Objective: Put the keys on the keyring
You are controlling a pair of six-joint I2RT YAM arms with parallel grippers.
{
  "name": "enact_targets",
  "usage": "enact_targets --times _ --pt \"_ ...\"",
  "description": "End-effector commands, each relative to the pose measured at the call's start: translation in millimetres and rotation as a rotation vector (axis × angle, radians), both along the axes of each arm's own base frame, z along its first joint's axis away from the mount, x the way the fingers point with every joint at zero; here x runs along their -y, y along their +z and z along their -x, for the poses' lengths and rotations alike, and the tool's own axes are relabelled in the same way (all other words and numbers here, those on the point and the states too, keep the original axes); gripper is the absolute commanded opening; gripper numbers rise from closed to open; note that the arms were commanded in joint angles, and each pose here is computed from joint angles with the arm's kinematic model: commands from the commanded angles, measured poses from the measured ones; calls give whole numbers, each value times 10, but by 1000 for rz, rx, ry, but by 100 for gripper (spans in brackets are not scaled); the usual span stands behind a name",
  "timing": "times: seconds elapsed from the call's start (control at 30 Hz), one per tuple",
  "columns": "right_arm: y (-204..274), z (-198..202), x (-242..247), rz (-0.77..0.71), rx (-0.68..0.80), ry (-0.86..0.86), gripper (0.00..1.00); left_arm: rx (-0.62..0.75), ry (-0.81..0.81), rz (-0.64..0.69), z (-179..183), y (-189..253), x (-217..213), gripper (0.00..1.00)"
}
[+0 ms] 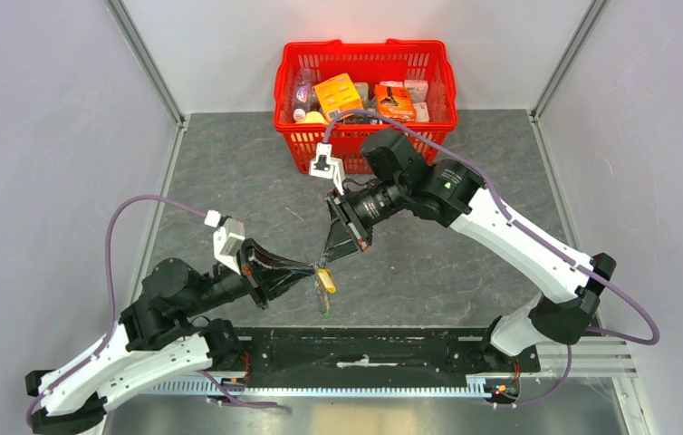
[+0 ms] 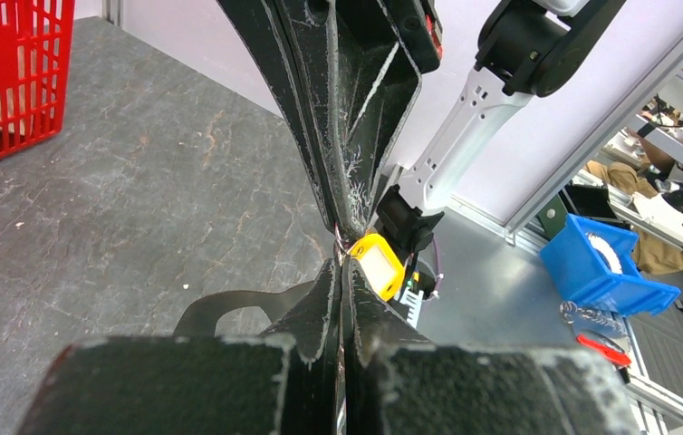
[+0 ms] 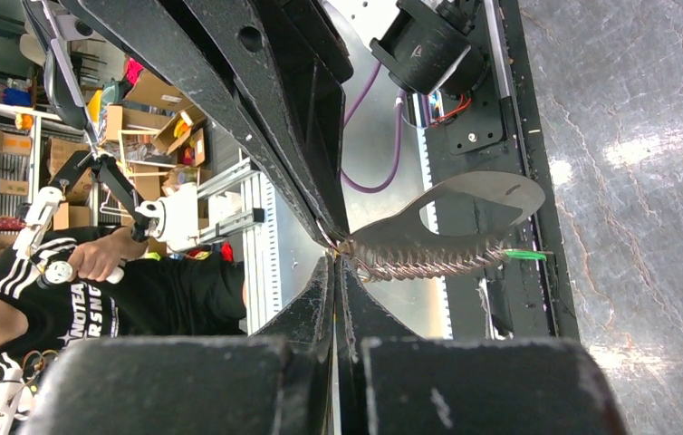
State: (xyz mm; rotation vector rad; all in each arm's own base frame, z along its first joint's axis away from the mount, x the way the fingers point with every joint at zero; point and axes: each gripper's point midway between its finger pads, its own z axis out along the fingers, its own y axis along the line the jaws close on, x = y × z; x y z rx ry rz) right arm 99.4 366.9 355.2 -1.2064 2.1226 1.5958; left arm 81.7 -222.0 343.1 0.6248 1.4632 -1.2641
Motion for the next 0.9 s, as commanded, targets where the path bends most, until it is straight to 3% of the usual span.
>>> enact_targets --times 0.0,0.43,0.73,0.87 --pt "24 18 63 -3 22 -17 0 85 -9 90 49 303 -55 2" --pt "-53 180 78 -41 -58 58 0 106 -33 158 108 434 -68 2" --pt "193 244 138 -124 6 87 37 104 -52 207 152 540 -76 2" --pt "323 242 188 -160 75 76 44 98 -69 231 190 581 -87 2"
